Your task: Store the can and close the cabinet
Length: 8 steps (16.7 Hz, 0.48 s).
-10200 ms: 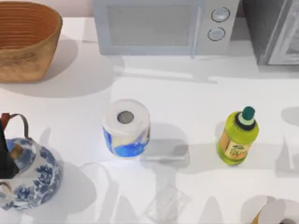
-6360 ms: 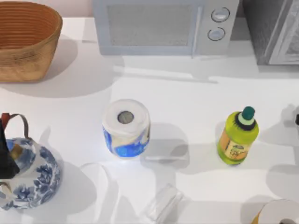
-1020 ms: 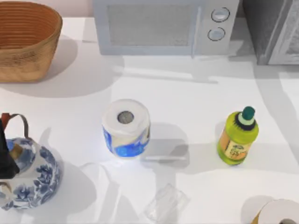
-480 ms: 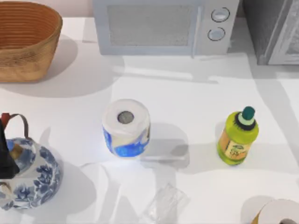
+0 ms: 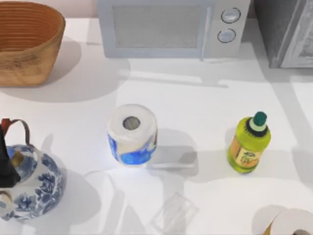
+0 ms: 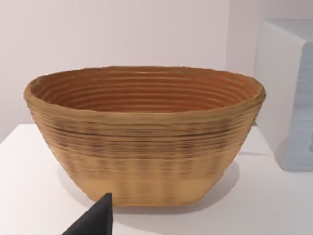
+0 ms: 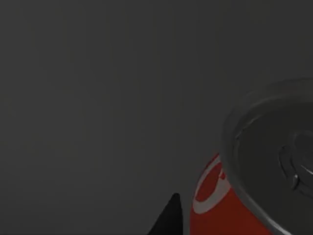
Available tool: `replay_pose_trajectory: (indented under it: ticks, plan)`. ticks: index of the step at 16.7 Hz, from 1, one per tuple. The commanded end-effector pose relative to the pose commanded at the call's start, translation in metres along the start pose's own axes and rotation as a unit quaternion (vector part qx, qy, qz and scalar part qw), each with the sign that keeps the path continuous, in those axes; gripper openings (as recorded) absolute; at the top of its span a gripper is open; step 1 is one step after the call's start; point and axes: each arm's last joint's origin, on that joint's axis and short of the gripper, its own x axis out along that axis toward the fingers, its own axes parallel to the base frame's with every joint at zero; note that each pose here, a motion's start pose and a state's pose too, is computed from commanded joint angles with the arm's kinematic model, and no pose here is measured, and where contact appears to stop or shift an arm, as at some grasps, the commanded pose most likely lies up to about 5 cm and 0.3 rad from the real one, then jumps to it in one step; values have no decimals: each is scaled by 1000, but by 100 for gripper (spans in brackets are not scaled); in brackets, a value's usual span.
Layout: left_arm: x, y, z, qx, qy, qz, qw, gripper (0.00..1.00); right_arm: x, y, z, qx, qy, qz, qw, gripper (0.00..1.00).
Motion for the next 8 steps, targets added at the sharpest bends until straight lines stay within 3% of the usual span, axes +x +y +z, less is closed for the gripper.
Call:
replay_pose_trajectory:
  ticks: [8]
  plan:
    - [0, 0, 0, 0, 0, 0, 1000, 100, 39, -15, -10, 2, -2, -21, 1000, 0]
